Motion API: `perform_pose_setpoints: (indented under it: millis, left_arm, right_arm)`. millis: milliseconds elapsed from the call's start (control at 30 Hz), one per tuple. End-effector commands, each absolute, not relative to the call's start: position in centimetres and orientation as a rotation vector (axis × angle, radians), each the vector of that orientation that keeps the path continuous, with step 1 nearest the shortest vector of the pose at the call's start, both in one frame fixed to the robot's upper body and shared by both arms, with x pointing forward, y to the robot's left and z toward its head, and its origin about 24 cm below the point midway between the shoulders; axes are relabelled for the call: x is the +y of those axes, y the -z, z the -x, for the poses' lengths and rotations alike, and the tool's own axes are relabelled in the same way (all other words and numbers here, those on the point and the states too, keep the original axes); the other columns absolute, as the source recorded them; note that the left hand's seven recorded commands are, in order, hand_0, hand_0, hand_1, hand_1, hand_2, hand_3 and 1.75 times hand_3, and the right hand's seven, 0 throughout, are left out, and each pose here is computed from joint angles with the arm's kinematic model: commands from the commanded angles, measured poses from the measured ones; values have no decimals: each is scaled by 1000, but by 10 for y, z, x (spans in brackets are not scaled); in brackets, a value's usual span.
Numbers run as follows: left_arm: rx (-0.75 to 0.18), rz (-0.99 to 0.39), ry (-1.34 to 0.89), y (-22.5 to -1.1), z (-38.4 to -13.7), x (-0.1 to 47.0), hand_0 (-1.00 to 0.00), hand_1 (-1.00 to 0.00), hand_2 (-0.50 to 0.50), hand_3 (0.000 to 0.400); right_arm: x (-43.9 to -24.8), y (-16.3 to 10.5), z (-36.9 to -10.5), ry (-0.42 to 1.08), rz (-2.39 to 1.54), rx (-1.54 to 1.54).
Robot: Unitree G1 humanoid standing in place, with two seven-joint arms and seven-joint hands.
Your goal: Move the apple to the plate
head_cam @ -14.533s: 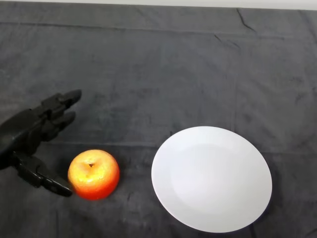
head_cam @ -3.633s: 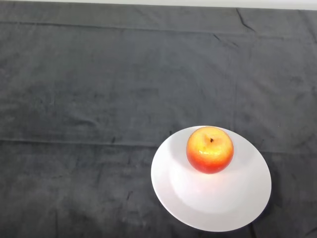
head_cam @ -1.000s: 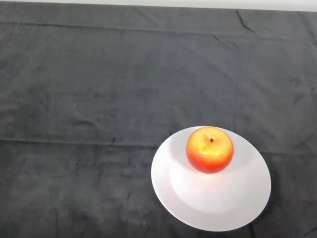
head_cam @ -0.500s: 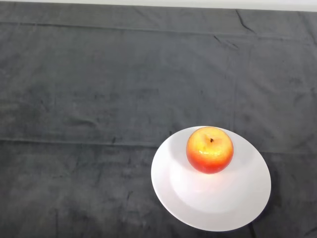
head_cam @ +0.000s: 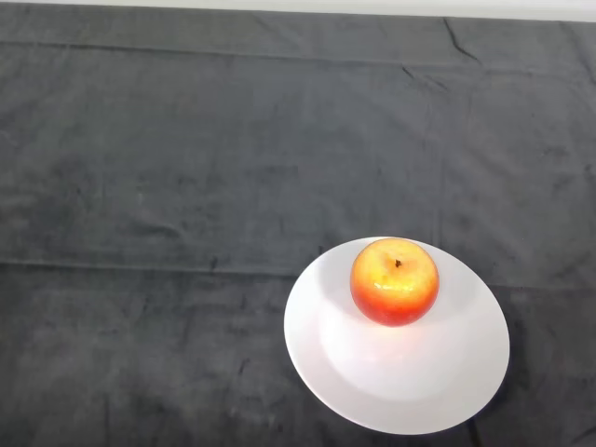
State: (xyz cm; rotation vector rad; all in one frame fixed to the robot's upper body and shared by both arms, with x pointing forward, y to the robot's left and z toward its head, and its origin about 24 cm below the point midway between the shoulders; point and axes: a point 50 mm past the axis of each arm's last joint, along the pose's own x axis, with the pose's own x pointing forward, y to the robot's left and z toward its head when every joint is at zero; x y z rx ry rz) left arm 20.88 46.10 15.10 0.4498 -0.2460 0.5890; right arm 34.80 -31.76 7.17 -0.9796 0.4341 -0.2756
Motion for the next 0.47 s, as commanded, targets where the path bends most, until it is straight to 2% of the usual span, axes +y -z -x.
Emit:
perform_pose_setpoints:
  millis: [33,467]
  left_arm:
    - [-243,-500,-616,-165,-202,470,0,0,0,0]
    - [-256,-508,-615,-168,-204,469,0,0,0,0]
  right_arm:
    - [-326,-62,-340,282,973,480]
    - [-326,-62,-340,282,973,480]
